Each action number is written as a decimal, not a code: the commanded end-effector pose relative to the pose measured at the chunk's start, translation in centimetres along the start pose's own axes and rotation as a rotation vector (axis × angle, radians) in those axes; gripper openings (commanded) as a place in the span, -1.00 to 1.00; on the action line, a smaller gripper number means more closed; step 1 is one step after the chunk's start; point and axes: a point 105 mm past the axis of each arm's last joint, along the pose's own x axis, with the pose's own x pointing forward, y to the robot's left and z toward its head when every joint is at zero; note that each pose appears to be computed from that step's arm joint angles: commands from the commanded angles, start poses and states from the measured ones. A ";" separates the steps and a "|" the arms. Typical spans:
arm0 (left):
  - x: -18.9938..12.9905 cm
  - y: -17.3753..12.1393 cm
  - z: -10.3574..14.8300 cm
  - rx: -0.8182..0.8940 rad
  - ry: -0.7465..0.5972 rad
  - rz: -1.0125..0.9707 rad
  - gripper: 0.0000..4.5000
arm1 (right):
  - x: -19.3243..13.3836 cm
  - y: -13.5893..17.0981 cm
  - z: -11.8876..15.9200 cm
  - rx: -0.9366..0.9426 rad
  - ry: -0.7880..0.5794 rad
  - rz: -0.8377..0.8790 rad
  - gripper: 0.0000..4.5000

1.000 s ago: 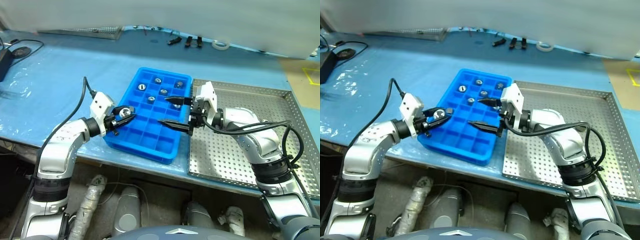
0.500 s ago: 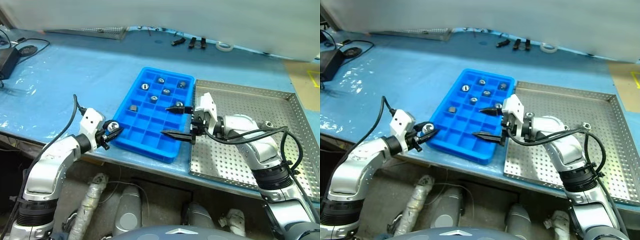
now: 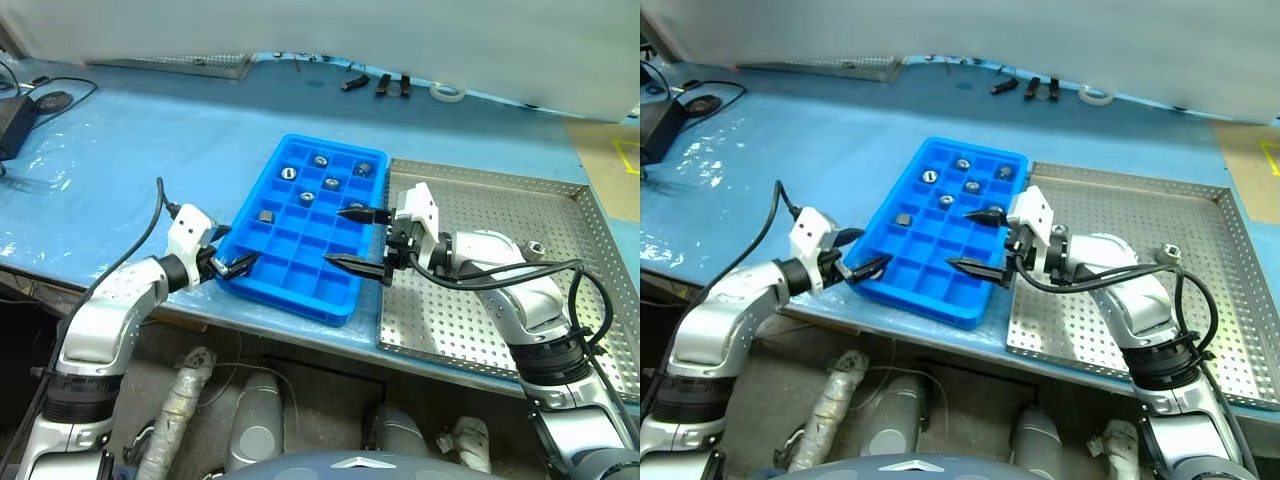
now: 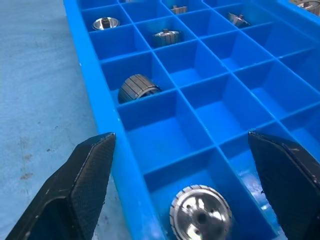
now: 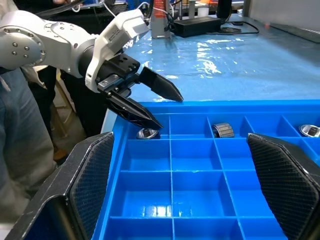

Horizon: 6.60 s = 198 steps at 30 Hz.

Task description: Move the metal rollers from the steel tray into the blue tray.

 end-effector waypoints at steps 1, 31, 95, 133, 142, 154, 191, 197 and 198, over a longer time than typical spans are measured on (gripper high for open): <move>1.3 0.1 2.1 0.053 -0.070 -0.022 0.99 | -0.6 0.0 1.5 -0.050 -0.036 -0.047 1.00; 21.0 -9.9 6.9 0.153 0.050 -0.255 0.99 | -9.4 2.0 1.5 -0.054 0.024 -0.803 1.00; 2.0 -4.3 7.1 0.090 -0.209 -0.399 -0.18 | -1.0 0.2 2.7 -0.030 -0.031 -0.019 1.00; 5.6 -2.5 5.3 -0.001 -0.194 -0.241 0.54 | -2.1 -0.6 1.7 -0.058 -0.005 -0.116 1.00; 9.3 -5.2 9.1 0.060 -0.273 -0.438 0.98 | -5.4 -1.1 1.8 -0.083 0.028 -0.344 1.00; 9.1 -14.6 10.7 0.022 -0.266 -1.053 0.98 | -15.1 -3.6 -2.4 -0.007 0.176 -0.856 1.00; 11.5 -13.9 8.9 0.177 -0.210 -0.896 1.00 | -19.3 -3.3 -13.3 0.210 0.421 -1.018 -0.26; 11.3 -12.4 9.2 0.175 -0.225 -0.840 1.00 | -17.3 -3.7 -10.7 0.166 0.324 -0.960 -0.26; 11.3 -11.8 9.3 0.176 -0.228 -0.814 1.00 | -16.4 -3.8 -9.8 0.150 0.288 -0.929 -0.26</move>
